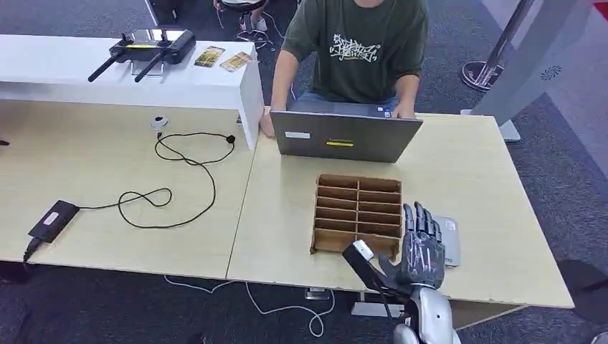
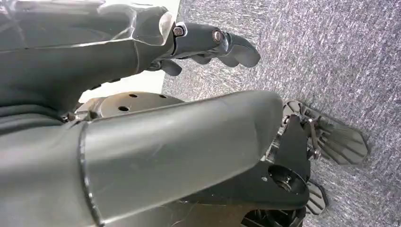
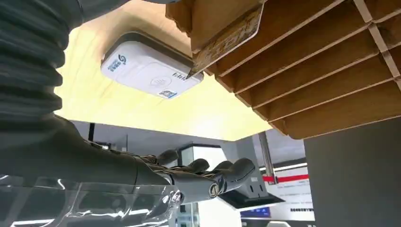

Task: Pass the card to the sensor for recognition and then transmit it.

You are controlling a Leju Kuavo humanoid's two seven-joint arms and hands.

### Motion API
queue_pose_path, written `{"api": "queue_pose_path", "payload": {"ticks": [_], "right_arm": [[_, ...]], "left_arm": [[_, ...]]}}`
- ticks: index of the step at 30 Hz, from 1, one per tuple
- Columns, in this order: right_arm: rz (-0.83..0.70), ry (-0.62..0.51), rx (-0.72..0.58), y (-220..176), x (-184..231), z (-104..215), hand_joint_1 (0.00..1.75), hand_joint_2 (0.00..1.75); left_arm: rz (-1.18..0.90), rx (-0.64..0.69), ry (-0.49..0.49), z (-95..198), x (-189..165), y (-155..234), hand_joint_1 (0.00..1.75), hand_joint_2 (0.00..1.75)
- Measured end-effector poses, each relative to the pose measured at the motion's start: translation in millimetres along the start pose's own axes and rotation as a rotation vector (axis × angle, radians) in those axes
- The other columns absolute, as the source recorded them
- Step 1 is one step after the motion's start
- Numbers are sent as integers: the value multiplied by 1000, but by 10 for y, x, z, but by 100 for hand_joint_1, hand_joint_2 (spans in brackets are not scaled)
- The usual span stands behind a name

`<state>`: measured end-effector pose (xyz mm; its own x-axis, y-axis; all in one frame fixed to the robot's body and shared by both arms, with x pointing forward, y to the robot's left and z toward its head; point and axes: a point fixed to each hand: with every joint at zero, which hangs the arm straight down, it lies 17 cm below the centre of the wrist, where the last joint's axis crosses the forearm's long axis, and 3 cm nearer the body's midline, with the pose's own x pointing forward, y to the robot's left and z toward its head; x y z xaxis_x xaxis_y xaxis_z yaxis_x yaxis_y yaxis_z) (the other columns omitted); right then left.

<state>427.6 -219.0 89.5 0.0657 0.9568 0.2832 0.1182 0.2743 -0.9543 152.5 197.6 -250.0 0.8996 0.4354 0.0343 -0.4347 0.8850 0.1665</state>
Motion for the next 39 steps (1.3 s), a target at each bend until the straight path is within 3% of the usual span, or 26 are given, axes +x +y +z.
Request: {"api": "queue_pose_path", "payload": {"ticks": [7, 14, 39], "right_arm": [[-11, 37, 16, 49, -86, -13, 0, 175], [-25, 60, 20, 45, -235, -65, 0, 175], [1, 40, 48, 139, -196, -216, 0, 175]], "left_arm": [[-42, 13, 5, -16, -71, 30, 0, 0], [-84, -8, 61, -17, -701, -104, 0, 0], [-72, -18, 84, 5, -754, -152, 0, 0]]}}
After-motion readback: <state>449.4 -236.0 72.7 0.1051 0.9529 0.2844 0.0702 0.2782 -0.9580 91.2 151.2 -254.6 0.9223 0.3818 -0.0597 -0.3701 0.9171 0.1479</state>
